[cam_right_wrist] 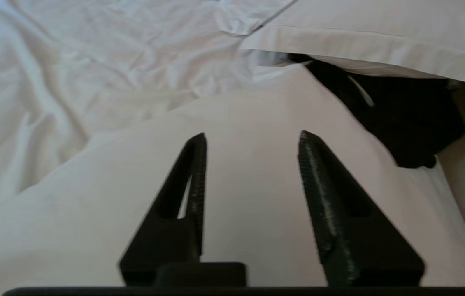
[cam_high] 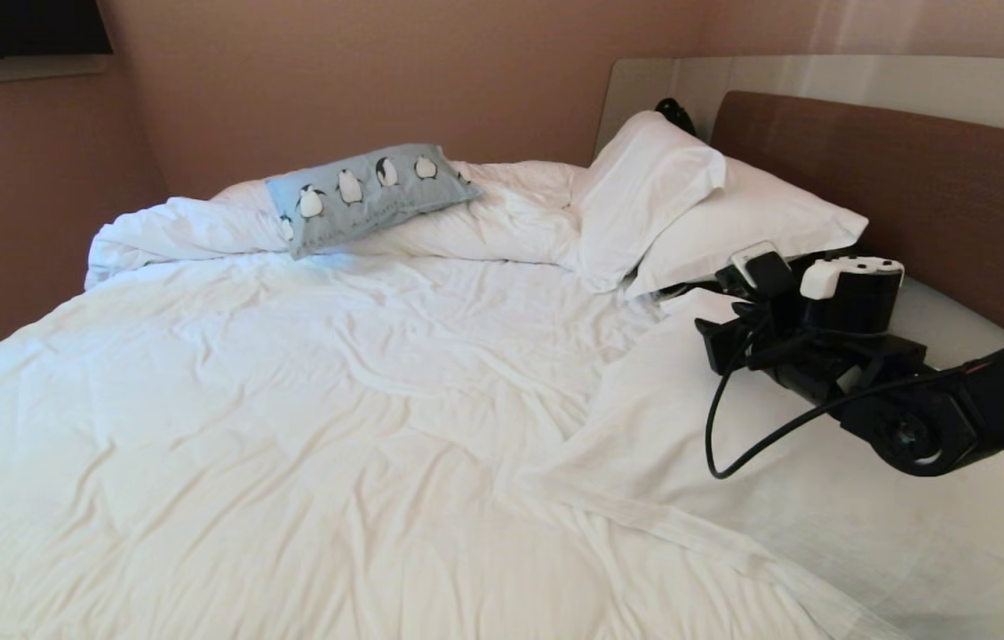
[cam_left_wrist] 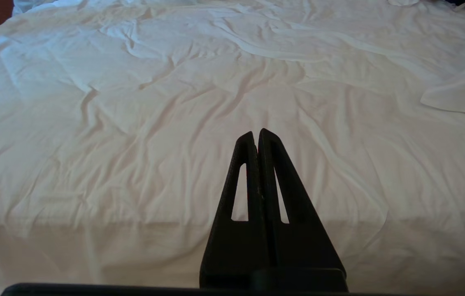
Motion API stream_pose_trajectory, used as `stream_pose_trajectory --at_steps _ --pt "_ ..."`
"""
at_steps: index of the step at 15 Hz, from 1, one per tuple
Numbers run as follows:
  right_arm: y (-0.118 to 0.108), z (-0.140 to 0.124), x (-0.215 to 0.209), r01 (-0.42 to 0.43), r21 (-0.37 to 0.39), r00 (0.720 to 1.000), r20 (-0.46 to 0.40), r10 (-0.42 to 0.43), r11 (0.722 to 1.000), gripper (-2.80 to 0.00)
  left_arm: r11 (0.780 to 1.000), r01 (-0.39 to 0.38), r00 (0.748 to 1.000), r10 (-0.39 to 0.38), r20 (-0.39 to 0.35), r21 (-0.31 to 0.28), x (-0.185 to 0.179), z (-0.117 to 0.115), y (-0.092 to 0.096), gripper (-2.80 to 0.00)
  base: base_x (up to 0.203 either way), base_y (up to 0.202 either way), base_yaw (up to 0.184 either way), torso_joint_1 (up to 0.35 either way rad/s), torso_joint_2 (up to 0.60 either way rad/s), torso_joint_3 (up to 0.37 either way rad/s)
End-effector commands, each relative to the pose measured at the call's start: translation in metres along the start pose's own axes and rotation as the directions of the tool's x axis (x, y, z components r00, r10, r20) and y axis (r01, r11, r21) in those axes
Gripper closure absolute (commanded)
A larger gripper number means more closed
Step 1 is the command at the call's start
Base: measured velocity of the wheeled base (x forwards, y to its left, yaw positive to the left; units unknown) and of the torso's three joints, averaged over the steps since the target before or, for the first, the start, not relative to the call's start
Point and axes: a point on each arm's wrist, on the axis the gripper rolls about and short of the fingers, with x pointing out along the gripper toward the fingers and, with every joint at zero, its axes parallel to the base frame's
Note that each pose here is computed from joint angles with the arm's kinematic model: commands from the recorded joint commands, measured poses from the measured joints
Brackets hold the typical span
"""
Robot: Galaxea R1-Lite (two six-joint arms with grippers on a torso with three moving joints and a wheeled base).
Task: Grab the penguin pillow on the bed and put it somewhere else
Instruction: Place the pillow at the bedside
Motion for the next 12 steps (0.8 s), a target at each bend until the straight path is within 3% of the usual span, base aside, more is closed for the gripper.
stream_pose_trajectory --at_steps 1,4,8,10,12 --pt "0.010 0.001 -0.004 -0.021 -0.006 1.000 0.000 0.021 1.000 -2.80 1.000 0.000 1.000 0.000 -0.001 0.000 0.000 0.000 0.000 0.00 0.000 0.000 0.000 0.000 0.00 0.000" --pt "0.029 -0.001 -0.008 0.007 -0.033 0.999 -0.048 -0.008 0.999 -2.80 1.000 0.000 1.000 0.000 -0.001 0.000 0.000 0.000 0.000 0.00 0.000 0.000 0.000 0.000 0.00 0.000" --pt "0.033 -0.006 -0.008 -0.006 -0.057 0.998 -0.070 0.002 0.998 -2.80 1.000 0.000 1.000 0.000 0.000 0.000 0.000 0.000 0.000 0.00 0.000 0.000 0.000 0.000 0.00 0.000" --pt "0.036 -0.012 -0.005 -0.026 -0.070 0.993 -0.115 0.018 0.997 -2.80 1.000 0.000 1.000 0.000 -0.001 0.000 0.000 0.000 0.000 0.00 0.000 0.000 0.000 0.000 0.00 0.000" --pt "0.040 -0.023 -0.004 -0.083 -0.116 0.972 -0.227 0.055 0.990 -2.80 1.000 0.000 1.000 0.000 0.000 0.000 0.000 0.000 0.000 0.00 0.000 0.000 0.000 0.000 0.00 0.000"
